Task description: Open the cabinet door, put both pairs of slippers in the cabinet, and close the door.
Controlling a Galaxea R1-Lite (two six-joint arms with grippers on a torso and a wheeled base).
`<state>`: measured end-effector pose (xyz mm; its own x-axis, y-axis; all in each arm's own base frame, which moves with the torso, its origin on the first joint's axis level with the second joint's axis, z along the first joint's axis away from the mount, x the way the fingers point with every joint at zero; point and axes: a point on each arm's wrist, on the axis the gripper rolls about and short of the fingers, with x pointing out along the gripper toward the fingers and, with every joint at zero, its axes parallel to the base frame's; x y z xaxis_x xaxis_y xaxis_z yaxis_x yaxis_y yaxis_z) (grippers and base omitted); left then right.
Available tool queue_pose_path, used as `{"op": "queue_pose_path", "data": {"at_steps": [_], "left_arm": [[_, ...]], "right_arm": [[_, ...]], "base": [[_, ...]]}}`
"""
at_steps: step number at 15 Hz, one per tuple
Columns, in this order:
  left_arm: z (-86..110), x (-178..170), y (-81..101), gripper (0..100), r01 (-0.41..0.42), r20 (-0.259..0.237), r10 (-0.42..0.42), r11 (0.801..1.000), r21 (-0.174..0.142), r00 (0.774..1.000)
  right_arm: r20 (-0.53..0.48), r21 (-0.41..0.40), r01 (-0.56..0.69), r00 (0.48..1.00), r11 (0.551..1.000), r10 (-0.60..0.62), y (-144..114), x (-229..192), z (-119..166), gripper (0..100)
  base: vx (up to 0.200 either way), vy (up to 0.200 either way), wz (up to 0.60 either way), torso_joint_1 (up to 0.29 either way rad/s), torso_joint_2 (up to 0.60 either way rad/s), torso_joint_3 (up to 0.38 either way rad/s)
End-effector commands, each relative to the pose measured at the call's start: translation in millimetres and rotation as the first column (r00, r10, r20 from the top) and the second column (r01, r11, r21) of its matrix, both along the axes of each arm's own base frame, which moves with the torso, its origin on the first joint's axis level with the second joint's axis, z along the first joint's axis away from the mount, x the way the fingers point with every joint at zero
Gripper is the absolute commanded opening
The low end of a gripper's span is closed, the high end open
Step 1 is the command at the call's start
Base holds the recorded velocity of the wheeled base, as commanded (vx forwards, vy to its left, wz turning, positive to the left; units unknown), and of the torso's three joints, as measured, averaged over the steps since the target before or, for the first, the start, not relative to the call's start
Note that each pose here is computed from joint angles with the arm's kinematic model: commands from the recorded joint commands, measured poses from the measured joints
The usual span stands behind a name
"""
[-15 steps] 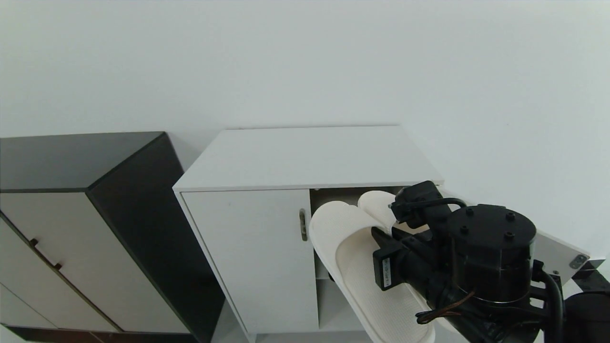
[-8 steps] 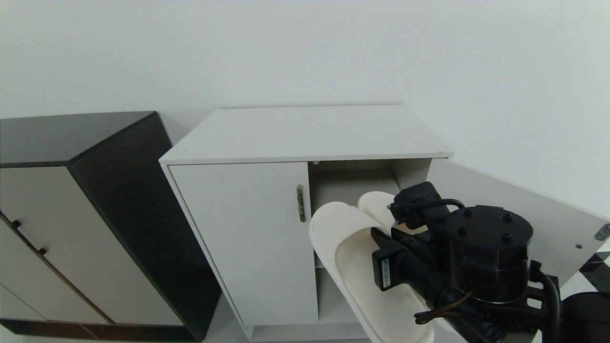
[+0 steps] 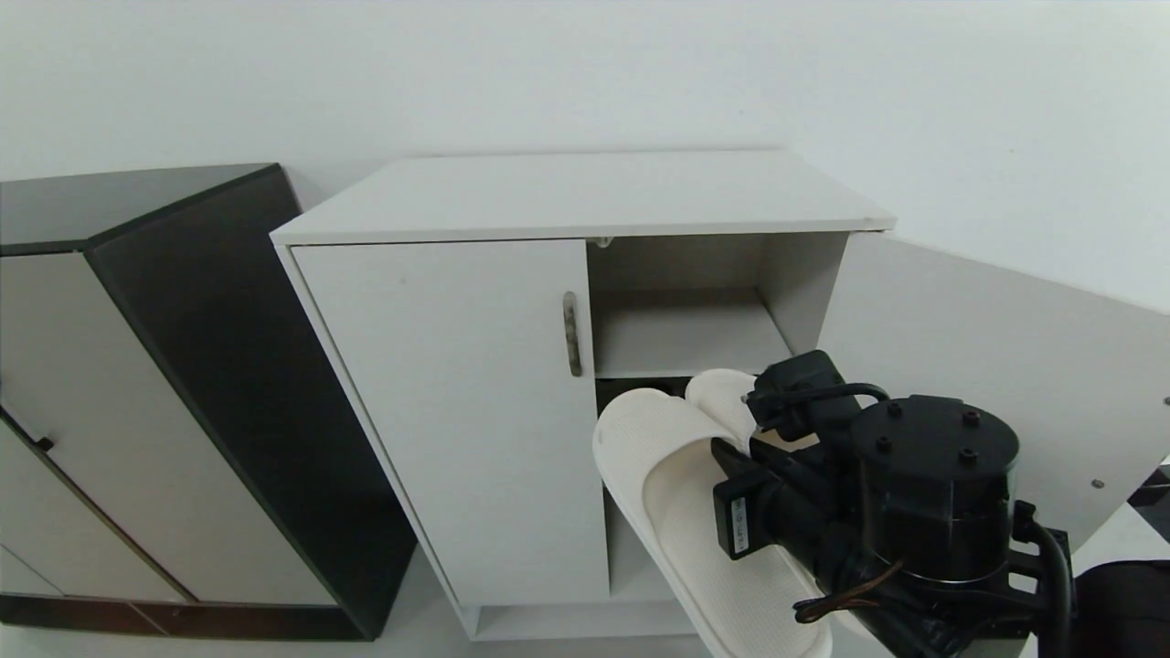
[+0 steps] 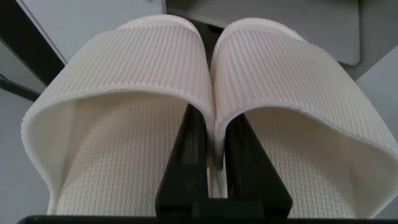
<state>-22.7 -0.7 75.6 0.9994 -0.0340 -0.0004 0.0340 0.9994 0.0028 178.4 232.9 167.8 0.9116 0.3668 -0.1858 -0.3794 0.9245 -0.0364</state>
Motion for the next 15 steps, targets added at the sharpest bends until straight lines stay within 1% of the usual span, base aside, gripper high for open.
{"op": "queue_pose_path", "data": {"at_steps": [1, 5, 9, 11, 13, 14, 15], "left_arm": [[0.0, 0, 0.0, 0, 0.000, 0.000, 0.000, 1.000, 0.000, 1.000], [0.0, 0, 0.0, 0, 0.000, 0.000, 0.000, 1.000, -0.001, 1.000], [0.0, 0, 0.0, 0, 0.000, 0.000, 0.000, 1.000, -0.001, 1.000], [0.0, 0, 0.0, 0, 0.000, 0.000, 0.000, 1.000, -0.001, 1.000], [0.0, 0, 0.0, 0, 0.000, 0.000, 0.000, 1.000, -0.001, 1.000], [0.0, 0, 0.0, 0, 0.000, 0.000, 0.000, 1.000, -0.001, 1.000], [0.0, 0, 0.0, 0, 0.000, 0.000, 0.000, 1.000, -0.001, 1.000]], "right_arm": [[-0.001, -0.002, 0.000, 1.000, 1.000, 0.000, 0, 0, -1, 0], [-0.003, 0.001, 0.006, 1.000, 1.000, -0.006, -1, 2, -1, 0], [0.004, 0.006, 0.026, 1.000, 1.000, -0.026, -5, 6, 1, 0], [0.006, 0.007, 0.039, 0.999, 0.999, -0.039, -8, 8, 1, 0], [0.007, -0.002, 0.046, 0.999, 0.999, -0.046, -8, 10, 1, 0], [0.007, -0.016, 0.052, 0.999, 0.999, -0.052, -7, 11, 0, 0], [0.003, -0.045, 0.072, 0.997, 0.996, -0.072, -1, 13, 1, 0]], "base": [[0.000, 0.000, 0.00, -0.115, 0.47, 0.354], [0.000, 0.000, 0.00, -0.090, 0.45, 0.356], [0.000, 0.000, 0.00, -0.034, 0.41, 0.372], [0.000, 0.000, 0.00, -0.007, 0.14, 0.144], [0.000, 0.000, 0.00, 0.001, 0.03, 0.025], [0.000, 0.000, 0.00, 0.000, 0.00, 0.000], [0.000, 0.000, 0.00, 0.000, 0.00, 0.000]]}}
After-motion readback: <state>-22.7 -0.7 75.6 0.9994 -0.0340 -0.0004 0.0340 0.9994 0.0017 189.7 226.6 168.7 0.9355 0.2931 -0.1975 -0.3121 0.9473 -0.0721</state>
